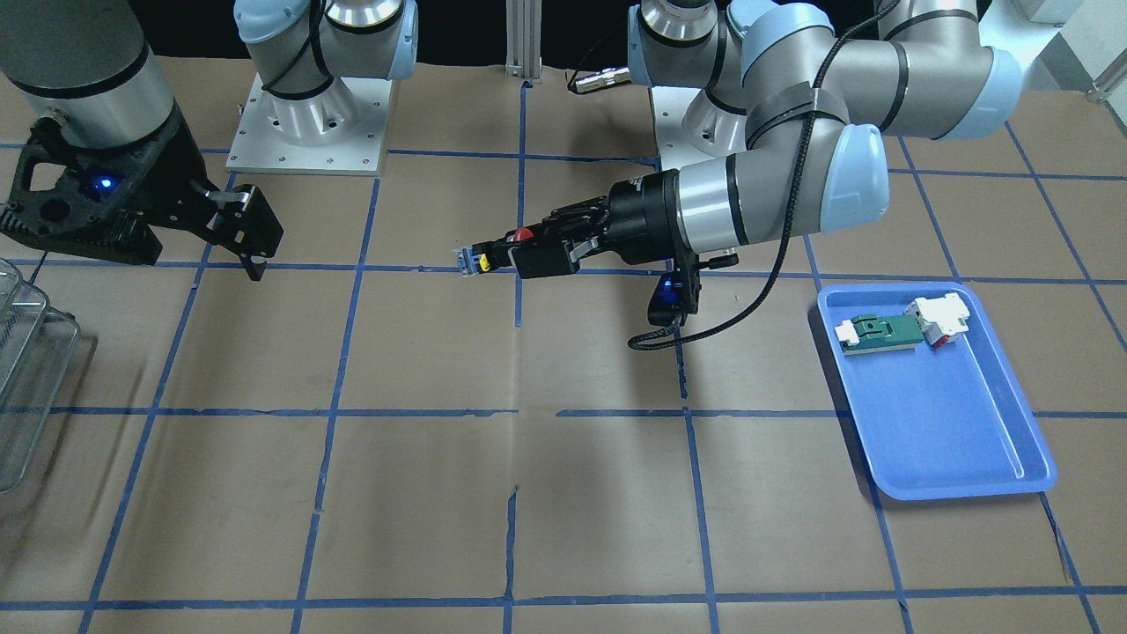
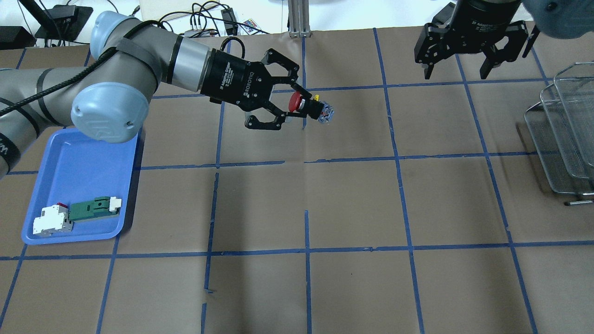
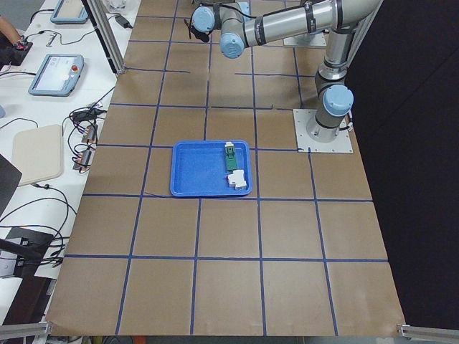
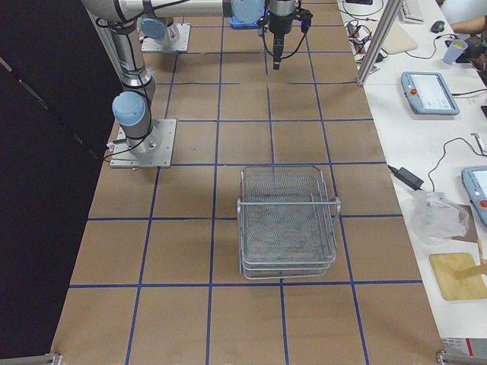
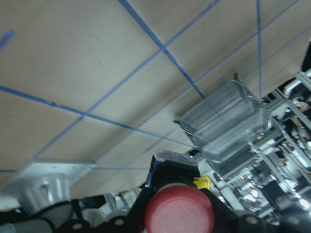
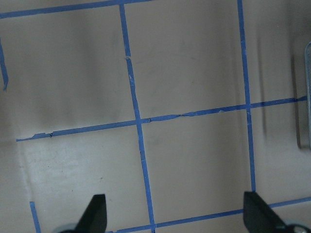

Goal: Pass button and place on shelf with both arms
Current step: 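Lift the red button with the left gripper toward the table center, then hold the button up with the left gripper while the right gripper approaches it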

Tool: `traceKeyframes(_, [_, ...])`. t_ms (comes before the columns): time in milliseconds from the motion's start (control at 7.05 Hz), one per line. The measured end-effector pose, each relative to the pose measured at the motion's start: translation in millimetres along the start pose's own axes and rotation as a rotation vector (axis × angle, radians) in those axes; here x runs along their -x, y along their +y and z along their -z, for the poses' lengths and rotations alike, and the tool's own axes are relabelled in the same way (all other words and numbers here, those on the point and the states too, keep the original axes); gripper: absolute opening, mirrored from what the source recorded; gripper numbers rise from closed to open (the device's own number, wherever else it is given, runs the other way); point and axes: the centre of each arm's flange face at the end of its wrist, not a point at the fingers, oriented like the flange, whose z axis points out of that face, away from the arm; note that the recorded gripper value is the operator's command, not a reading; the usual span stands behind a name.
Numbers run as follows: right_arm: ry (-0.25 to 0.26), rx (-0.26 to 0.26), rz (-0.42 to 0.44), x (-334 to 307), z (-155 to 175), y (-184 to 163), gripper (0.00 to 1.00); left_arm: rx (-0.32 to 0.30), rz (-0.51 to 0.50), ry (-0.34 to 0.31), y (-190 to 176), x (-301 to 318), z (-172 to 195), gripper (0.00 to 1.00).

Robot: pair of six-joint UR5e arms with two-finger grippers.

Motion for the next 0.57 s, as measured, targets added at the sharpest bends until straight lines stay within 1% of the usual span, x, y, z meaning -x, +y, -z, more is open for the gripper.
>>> traceKeyframes(142, [-0.028,0.0,-0.017,-10.6,3.1,-2.2,1.0,-0.002,0.064,0.028,18.7,-10.8,-12.1,0.09])
traceKeyframes(284, [-0.086,0.0,-0.022,-16.4,7.5,-2.3,1.0,0.0,0.115,0.042,36.8,-16.3,-22.0,0.1])
traceKeyframes(426, [-0.135,-0.004,0.004,-18.3,11.1,-1.4,1.0,0.005,0.161,0.044,48.3,-17.9,-27.8,0.1])
traceKeyframes(567, [-0.158,-0.011,0.072,-19.7,14.5,0.3,1.0,0.008,0.204,0.042,53.6,-18.0,-30.5,0.1])
